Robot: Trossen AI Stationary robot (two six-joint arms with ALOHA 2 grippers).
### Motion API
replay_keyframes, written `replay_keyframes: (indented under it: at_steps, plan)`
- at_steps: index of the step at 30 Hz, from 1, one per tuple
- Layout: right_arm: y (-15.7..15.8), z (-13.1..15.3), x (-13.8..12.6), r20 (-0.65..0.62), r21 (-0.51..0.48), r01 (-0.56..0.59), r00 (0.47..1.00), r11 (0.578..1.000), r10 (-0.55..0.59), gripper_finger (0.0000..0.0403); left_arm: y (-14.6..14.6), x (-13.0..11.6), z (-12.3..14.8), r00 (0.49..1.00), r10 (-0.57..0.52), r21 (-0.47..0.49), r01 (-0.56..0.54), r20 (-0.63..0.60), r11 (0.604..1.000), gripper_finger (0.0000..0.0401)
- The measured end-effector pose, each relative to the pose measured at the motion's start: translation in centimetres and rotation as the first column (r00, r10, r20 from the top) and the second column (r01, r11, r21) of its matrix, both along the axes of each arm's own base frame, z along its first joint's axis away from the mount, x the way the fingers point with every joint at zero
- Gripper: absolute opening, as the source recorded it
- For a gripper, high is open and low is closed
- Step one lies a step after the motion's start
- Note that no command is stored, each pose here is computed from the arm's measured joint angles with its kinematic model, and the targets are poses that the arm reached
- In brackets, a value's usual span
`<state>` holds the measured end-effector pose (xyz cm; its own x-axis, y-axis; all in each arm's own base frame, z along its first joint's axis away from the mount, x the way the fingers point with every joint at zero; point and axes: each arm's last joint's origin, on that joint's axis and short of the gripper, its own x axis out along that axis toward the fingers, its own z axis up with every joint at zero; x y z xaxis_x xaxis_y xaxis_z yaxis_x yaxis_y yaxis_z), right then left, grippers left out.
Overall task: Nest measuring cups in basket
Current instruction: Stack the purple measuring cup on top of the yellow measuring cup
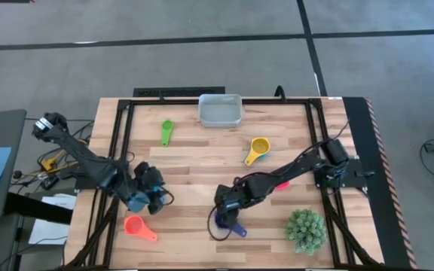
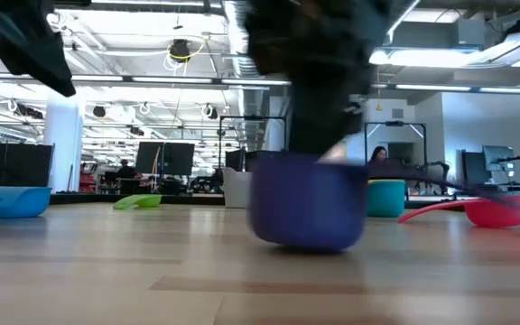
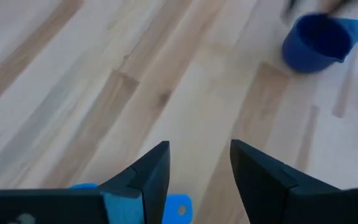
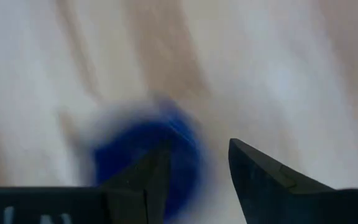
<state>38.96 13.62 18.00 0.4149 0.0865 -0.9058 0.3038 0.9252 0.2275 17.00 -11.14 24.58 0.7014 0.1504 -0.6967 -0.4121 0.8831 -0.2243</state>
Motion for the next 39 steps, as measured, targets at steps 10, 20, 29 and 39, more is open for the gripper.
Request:
replay_keyframes:
  at_steps: [10,20,29,39]
  plan:
    - [0.1,-1.2,0.2,-0.032,0.001,-0.023,0.999,1.0,0.023,0.0161,-0.9,-1.6,-1.4,0.999,0.051,-0.01,-0.051,0.013,0.999,0.0158]
    - [0.1,-1.1,0.0,-0.059,0.026,0.017,0.998,1.0,-0.015,0.0086,-1.0,-1.8,-1.8,0.996,0.08,-0.013,-0.08,0.037,0.997,0.0158]
    - [-0.2,-1.1,0.1,-0.103,0.133,0.188,0.979,0.973,-0.175,0.0013,-1.0,-1.8,-1.8,0.996,0.082,-0.008,-0.082,0.038,0.997,0.0158]
    - [-2.7,1.0,-1.0,-0.175,0.116,0.513,0.854,0.851,-0.491,0.001,-0.7,-1.9,-1.8,0.993,0.104,0.033,-0.106,0.048,0.994,0.0158]
